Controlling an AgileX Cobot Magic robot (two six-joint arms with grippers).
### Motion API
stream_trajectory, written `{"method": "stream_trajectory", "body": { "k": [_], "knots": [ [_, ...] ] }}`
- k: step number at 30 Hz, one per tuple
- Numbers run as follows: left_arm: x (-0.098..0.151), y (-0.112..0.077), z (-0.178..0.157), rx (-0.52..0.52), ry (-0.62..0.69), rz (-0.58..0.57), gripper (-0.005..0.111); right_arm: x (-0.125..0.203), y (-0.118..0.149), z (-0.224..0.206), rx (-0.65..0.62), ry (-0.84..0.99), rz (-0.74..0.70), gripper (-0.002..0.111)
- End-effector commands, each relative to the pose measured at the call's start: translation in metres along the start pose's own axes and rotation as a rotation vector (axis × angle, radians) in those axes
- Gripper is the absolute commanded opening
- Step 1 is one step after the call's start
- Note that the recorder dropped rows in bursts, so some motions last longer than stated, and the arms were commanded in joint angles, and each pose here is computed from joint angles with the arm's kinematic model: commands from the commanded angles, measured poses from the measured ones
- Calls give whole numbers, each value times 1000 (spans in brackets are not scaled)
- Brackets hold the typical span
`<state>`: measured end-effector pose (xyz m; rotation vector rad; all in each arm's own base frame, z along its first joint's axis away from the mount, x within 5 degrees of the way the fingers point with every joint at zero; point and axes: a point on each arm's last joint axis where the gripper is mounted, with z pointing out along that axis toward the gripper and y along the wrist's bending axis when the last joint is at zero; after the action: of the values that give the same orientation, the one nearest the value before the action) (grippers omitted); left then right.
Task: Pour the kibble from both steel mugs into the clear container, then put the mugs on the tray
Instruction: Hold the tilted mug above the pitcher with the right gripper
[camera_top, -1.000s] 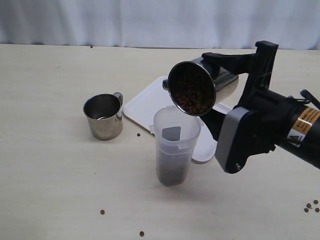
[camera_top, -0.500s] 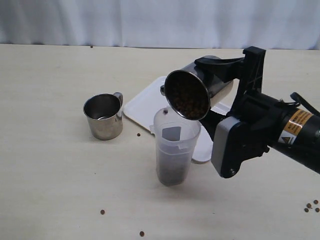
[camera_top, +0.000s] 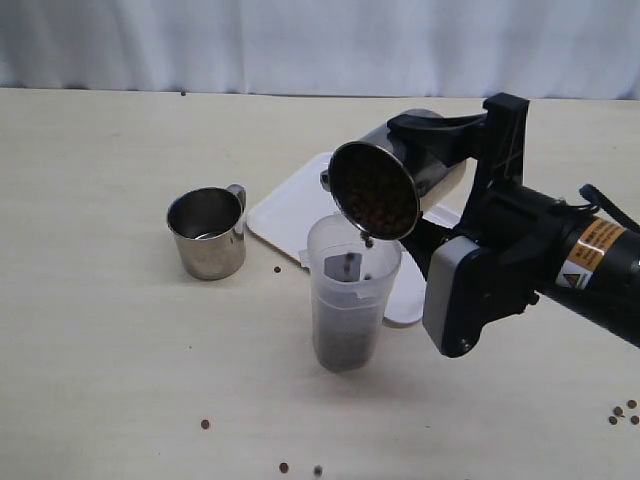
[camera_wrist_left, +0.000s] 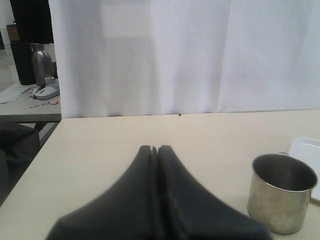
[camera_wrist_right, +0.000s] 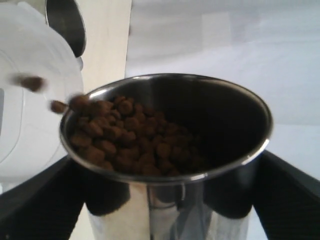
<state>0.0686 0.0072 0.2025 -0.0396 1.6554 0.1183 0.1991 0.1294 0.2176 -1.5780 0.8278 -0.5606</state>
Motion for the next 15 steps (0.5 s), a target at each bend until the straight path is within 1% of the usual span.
{"method": "stream_trajectory", "body": {
  "k": [1, 5, 15],
  "knots": [
    [0, 0, -1, 1, -12, -8, 0, -1, -8, 1, 66, -11, -4, 5],
    [0, 0, -1, 1, -12, -8, 0, -1, -8, 1, 62, -10, -30, 5],
    [0, 0, -1, 1, -12, -8, 0, -2, -8, 1, 65, -20, -41, 5]
  ]
}}
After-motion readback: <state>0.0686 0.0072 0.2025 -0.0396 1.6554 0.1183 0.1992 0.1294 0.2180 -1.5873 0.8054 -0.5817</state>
